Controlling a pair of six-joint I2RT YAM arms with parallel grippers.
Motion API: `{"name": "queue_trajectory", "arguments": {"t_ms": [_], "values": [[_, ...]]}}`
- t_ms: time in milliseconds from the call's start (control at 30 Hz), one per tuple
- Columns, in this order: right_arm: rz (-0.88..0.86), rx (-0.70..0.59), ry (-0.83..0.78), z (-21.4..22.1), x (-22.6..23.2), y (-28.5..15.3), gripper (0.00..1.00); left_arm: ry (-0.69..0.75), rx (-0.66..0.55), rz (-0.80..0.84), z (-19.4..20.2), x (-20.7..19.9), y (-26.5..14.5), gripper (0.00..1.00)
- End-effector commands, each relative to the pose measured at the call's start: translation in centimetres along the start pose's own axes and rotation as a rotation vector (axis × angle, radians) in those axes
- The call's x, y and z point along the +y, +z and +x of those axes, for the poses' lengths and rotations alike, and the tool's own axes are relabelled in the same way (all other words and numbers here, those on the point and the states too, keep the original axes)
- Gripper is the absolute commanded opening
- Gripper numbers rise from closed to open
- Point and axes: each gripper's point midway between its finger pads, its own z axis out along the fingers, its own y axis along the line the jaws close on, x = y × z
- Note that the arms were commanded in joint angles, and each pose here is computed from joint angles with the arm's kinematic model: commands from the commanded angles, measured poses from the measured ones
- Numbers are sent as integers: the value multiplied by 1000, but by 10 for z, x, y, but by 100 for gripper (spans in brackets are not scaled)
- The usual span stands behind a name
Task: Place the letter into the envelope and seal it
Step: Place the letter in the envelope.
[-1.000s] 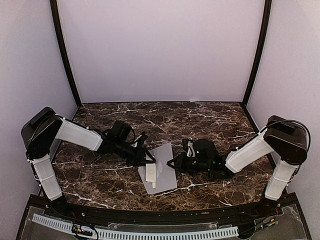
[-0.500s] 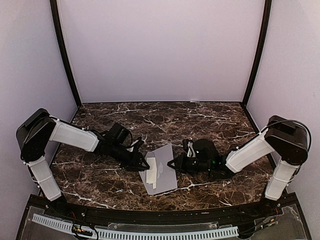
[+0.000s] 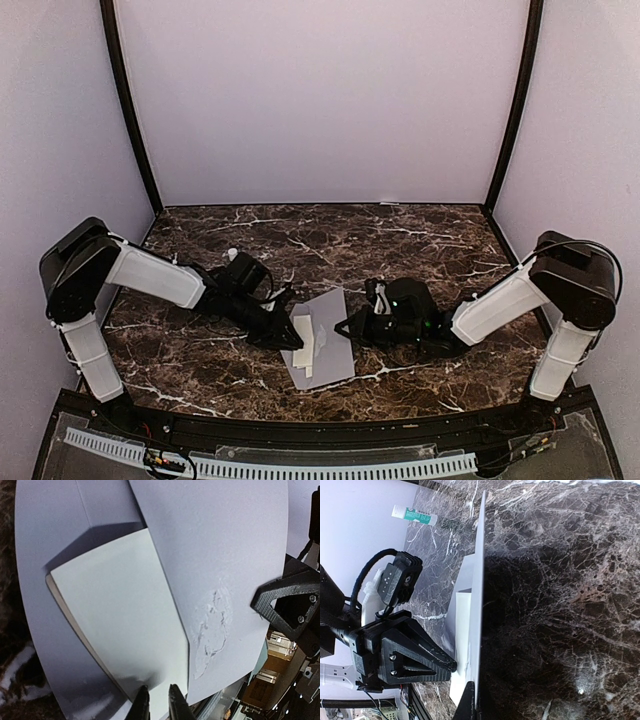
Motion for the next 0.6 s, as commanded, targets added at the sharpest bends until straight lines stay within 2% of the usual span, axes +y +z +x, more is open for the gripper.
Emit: {"name": "queue_trajectory", "arguments": {"t_ms": [0, 167, 233, 367, 567], "values": [[-39, -4, -20, -1, 13, 2, 0, 18, 9, 25, -2, -10, 5, 11], [-35, 2, -17, 2, 10, 2, 0, 22, 20, 36, -2, -14, 10, 8], [-31, 0, -13, 2, 9, 1, 0, 30, 11, 13, -3, -13, 6, 15], [-28, -7, -11, 1, 8, 0, 0, 37, -26, -80, -3, -3, -6, 36], [-29, -5, -11, 1, 8, 0, 0, -9, -30, -107, 8, 10, -8, 45]]}}
